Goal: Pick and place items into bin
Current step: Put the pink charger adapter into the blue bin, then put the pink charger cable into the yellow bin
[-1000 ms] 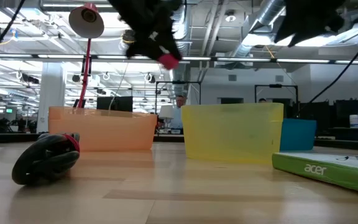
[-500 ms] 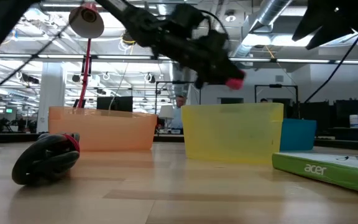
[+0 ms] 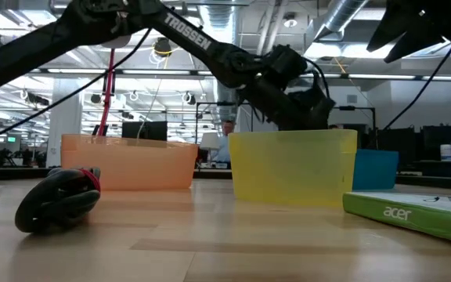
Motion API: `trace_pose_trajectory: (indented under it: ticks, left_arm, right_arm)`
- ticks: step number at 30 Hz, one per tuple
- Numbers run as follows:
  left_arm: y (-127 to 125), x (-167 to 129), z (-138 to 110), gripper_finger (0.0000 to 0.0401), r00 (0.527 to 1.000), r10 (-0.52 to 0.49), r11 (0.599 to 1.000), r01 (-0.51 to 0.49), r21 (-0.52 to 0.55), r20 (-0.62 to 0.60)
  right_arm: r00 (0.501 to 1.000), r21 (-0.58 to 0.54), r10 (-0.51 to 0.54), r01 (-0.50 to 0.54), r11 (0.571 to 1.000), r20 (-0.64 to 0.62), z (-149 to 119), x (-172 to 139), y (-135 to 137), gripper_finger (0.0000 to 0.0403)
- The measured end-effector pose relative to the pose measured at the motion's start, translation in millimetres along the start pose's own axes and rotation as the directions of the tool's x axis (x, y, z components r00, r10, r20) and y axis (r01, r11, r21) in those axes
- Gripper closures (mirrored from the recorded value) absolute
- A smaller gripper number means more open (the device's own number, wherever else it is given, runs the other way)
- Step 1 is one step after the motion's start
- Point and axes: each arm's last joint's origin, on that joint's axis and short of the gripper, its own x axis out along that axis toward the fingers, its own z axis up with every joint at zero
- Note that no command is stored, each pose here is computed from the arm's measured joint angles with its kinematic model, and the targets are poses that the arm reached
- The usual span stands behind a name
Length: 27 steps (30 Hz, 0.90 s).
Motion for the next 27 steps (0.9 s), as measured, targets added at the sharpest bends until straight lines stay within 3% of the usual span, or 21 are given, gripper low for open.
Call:
trace_pose_trajectory:
  ticks: [16,27]
  left_arm:
    - [1,2,-5,0.0231,0.997,0.03,0.996,-0.025,0.086,-0.068]
    - [0,-8,15,0.0229,0.995,0.062,0.992,-0.053,0.118,-0.074]
  right_arm:
    - [1.0,-0.029,0.0,0.0,1.0,0.0,0,0,0,0.0117]
    - [1.0,-0.03,-0.001,0.001,1.0,0.001,0,0,0,0.0117]
